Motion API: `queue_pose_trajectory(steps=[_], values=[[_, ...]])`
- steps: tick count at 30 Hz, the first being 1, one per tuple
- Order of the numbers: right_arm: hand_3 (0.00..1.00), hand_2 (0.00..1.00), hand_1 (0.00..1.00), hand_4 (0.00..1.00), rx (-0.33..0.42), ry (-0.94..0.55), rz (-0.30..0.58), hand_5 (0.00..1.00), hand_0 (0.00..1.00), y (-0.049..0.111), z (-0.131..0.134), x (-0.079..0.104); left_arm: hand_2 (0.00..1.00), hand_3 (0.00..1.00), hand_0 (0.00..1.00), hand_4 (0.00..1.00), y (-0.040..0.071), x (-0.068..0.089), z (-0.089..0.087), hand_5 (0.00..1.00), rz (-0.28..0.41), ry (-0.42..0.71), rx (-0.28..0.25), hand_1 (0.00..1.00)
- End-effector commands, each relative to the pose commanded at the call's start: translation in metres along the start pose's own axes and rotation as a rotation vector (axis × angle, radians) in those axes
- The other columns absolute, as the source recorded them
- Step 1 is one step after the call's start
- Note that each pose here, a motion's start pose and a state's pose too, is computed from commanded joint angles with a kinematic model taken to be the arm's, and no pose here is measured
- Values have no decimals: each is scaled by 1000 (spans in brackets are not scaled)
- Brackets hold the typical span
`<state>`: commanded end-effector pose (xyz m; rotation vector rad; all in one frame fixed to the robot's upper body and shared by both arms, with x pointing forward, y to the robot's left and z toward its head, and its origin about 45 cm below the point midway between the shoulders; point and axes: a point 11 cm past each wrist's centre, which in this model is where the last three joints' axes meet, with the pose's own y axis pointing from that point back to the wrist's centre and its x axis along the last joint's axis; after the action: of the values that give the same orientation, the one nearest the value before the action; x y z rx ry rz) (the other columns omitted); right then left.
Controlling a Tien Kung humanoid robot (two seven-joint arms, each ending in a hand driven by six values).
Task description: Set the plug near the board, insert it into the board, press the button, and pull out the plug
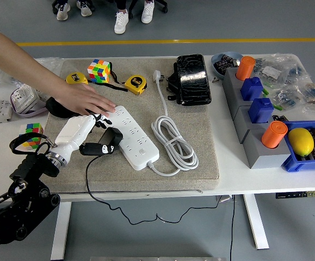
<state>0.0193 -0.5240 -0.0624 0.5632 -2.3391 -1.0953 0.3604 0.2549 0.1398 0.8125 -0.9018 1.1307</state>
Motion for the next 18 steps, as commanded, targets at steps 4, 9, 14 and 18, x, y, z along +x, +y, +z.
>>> queue_pose_trajectory(steps=[4,9,14,18], values=[[508,542,587,845,-1,-1,1,360,551,0,1,0,683,698,425,998,4,7,6,632,35,31,-13,625],[508,542,587,845,-1,1,0,360,551,0,1,0,683,698,425,998,14,15,15,632,126,94,-83,625],[508,542,587,845,-3,2,0,360,551,0,2,0,686,697,442,998,32,15,15,678,194,145,-140,621],[508,541,587,845,-5,0,1,359,552,0,3,1,759,719,640,998,43,2,8,719,159,151,-125,742]])
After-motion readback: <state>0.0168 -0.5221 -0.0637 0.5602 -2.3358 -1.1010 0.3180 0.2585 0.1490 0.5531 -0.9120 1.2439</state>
